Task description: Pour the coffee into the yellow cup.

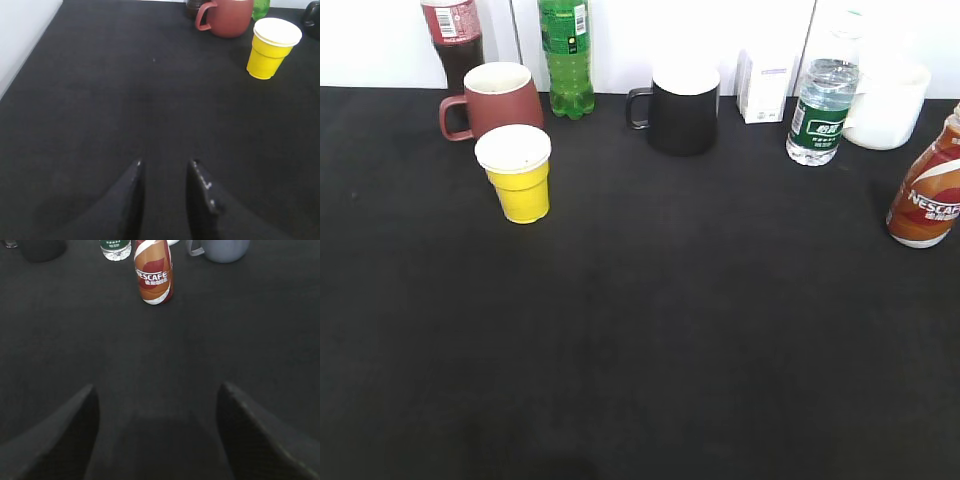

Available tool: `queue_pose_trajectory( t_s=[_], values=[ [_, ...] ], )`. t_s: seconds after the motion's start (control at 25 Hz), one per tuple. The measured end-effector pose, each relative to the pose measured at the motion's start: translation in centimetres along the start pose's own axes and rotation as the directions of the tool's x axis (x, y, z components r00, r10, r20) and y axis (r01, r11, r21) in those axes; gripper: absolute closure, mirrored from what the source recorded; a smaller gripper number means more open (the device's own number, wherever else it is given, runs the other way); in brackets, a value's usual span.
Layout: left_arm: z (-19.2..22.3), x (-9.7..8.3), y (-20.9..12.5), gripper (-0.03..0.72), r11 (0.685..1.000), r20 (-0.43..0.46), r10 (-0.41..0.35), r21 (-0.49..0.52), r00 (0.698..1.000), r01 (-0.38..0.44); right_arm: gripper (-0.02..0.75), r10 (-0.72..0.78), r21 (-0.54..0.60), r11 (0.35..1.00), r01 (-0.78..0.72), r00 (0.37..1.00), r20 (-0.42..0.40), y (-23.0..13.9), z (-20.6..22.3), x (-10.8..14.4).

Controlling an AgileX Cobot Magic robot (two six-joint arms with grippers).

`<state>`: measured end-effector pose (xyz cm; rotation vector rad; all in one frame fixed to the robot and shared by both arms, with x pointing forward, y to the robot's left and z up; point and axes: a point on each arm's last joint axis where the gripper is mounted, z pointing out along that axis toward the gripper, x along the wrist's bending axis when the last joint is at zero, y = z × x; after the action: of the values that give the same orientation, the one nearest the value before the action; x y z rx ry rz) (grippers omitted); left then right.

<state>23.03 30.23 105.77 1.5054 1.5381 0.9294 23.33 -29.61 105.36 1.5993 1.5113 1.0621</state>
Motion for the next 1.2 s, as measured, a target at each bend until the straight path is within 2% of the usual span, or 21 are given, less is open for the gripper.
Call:
queue_pose_trajectory(
  t_s=[0.32, 0.36, 0.4, 0.48, 0.52, 0.56, 0.6, 0.64, 0.68, 0.76, 0.88, 0.92, 1.0, 1.08, 1.2],
  values=[
    [0.0, 0.0, 0.0, 0.463, 1.000, -0.001, 0.000, 0.000, 1.000, 0.000, 0.168, 0.000, 0.000, 1.000, 0.000, 1.000, 0.000, 0.0, 0.0, 0.0],
    [0.0, 0.0, 0.0, 0.442, 1.000, -0.001, 0.000, 0.000, 1.000, 0.000, 0.168, 0.000, 0.000, 1.000, 0.000, 1.000, 0.000, 0.0, 0.0, 0.0],
    [0.0, 0.0, 0.0, 0.382, 1.000, -0.001, 0.000, 0.000, 1.000, 0.000, 0.168, 0.000, 0.000, 1.000, 0.000, 1.000, 0.000, 0.0, 0.0, 0.0],
    [0.0, 0.0, 0.0, 0.200, 1.000, -0.001, 0.000, 0.000, 1.000, 0.000, 0.168, 0.000, 0.000, 1.000, 0.000, 1.000, 0.000, 0.0, 0.0, 0.0],
    [0.0, 0.0, 0.0, 0.153, 1.000, -0.001, 0.000, 0.000, 1.000, 0.000, 0.168, 0.000, 0.000, 1.000, 0.000, 1.000, 0.000, 0.0, 0.0, 0.0],
    [0.0, 0.0, 0.0, 0.139, 1.000, -0.002, 0.001, -0.004, 1.000, -0.001, 0.168, 0.000, 0.000, 1.000, 0.000, 1.000, 0.000, 0.0, 0.0, 0.0],
    [-0.2, 0.0, 0.6, 0.134, 0.999, -0.003, 0.003, -0.034, 1.000, -0.003, 0.168, 0.000, 0.000, 1.000, 0.000, 1.000, 0.000, 0.0, 0.0, 0.0],
    [-0.4, 0.0, 1.6, 0.132, 0.992, 0.001, 0.003, -0.124, 1.000, -0.003, 0.168, 0.000, 0.000, 1.000, 0.000, 1.000, 0.000, 0.0, 0.0, 0.0],
    [-0.4, -0.1, 3.1, 0.131, 0.968, 0.010, 0.003, -0.251, 1.000, 0.000, 0.168, 0.000, 0.000, 1.000, 0.000, 1.000, 0.000, 0.0, 0.0, 0.0],
    [0.8, -0.3, 5.9, 0.132, 0.928, 0.018, 0.005, -0.372, 1.000, 0.002, 0.168, 0.000, 0.000, 1.000, 0.000, 1.000, 0.000, 0.0, 0.0, 0.0],
    [6.1, -0.7, 8.7, 0.132, 0.950, 0.063, -0.040, -0.307, 0.997, 0.057, 0.168, 0.000, 0.000, 1.000, 0.000, 1.000, 0.000, 0.0, 0.0, 0.0],
    [8.0, -1.0, 9.3, 0.132, 0.949, 0.081, -0.035, -0.310, 0.996, 0.058, 0.168, 0.000, 0.000, 1.000, 0.000, 1.000, 0.000, 0.0, 0.0, 0.0],
    [12.0, -2.2, 9.3, 0.132, 0.956, 0.142, 0.003, -0.290, 0.990, 0.039, 0.168, 0.000, 0.000, 1.000, 0.000, 1.000, 0.000, 0.0, 0.0, 0.0],
    [16.0, -4.8, 8.2, 0.131, 0.972, 0.240, 0.055, -0.236, 0.969, 0.004, 0.168, 0.000, 0.000, 1.000, 0.000, 1.000, 0.000, 0.0, 0.0, 0.0],
    [19.6, -8.6, 6.0, 0.131, 0.987, 0.356, 0.118, -0.144, 0.927, -0.071, 0.168, 0.000, 0.000, 1.000, 0.000, 1.000, 0.000, 0.0, 0.0, 0.0]
  ],
)
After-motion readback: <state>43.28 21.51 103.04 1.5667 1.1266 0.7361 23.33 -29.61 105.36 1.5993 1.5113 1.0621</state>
